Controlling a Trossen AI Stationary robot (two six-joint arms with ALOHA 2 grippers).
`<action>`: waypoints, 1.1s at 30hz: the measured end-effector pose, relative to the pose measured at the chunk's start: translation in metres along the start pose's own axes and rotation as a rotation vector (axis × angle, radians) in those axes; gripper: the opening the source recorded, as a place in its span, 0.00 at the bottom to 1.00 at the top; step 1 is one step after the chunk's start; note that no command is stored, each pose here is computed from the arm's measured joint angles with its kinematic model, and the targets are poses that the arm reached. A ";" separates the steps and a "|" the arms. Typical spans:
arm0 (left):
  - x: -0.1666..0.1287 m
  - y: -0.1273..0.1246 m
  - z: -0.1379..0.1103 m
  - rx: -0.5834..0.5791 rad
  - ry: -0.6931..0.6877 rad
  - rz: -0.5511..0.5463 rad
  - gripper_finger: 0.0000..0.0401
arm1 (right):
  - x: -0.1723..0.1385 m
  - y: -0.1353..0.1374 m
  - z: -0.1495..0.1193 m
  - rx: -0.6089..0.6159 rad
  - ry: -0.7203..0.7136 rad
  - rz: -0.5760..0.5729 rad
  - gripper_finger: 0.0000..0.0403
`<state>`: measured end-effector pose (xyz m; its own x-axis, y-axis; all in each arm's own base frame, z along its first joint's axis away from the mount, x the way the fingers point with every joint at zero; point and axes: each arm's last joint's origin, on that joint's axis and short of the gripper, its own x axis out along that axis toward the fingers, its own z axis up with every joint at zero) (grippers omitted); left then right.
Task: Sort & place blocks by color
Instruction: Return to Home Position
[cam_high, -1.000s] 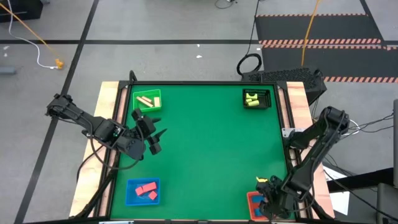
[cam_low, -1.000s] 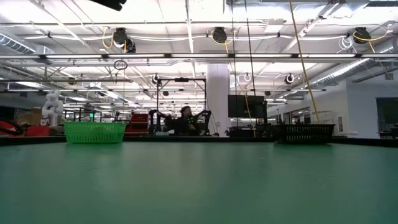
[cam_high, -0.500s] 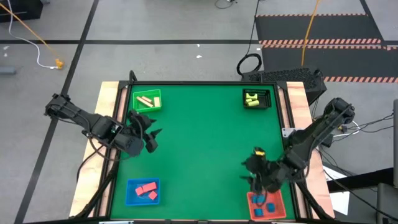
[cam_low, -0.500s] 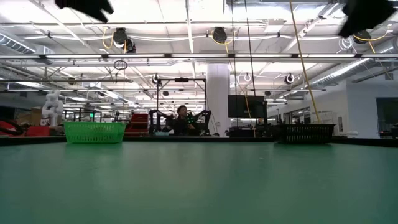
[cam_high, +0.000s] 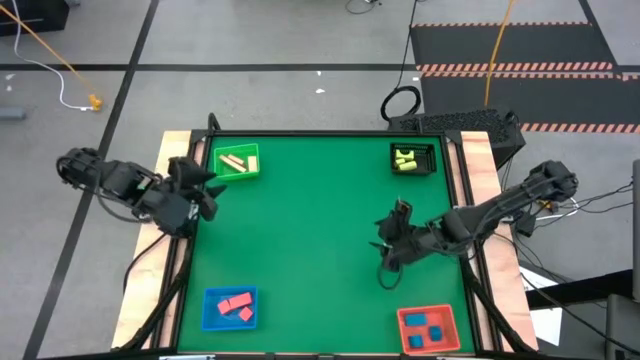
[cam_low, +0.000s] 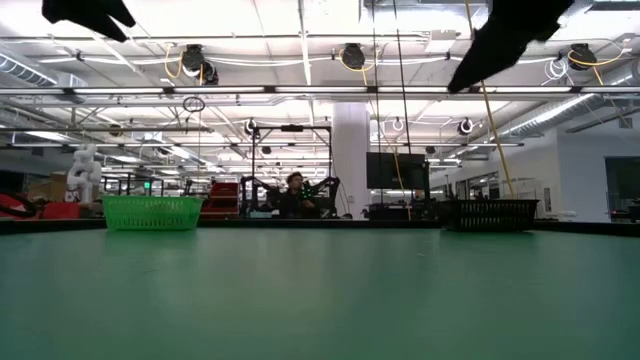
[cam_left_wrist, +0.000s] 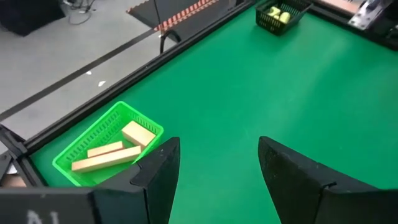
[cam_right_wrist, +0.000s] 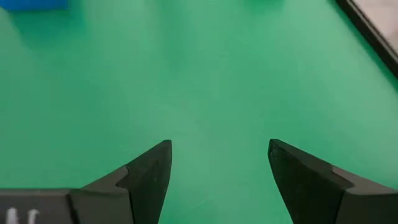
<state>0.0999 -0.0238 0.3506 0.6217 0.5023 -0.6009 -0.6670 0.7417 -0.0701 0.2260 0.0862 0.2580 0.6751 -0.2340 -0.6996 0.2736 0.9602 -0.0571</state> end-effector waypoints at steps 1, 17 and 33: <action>-0.001 0.004 -0.001 -0.003 -0.005 -0.008 0.55 | 0.004 -0.004 -0.002 -0.007 0.005 -0.006 0.64; -0.007 0.057 -0.030 -0.117 -0.072 -0.109 0.55 | 0.050 -0.072 -0.058 0.064 -0.212 0.231 0.64; 0.033 0.004 -0.049 0.012 -0.222 -0.413 0.54 | 0.054 -0.113 -0.097 0.148 -0.508 0.288 0.64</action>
<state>0.0979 -0.0264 0.2910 0.9078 0.2459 -0.3396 -0.3412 0.9041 -0.2573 0.1651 -0.0198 0.1572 0.9691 -0.0464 -0.2423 0.0989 0.9729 0.2092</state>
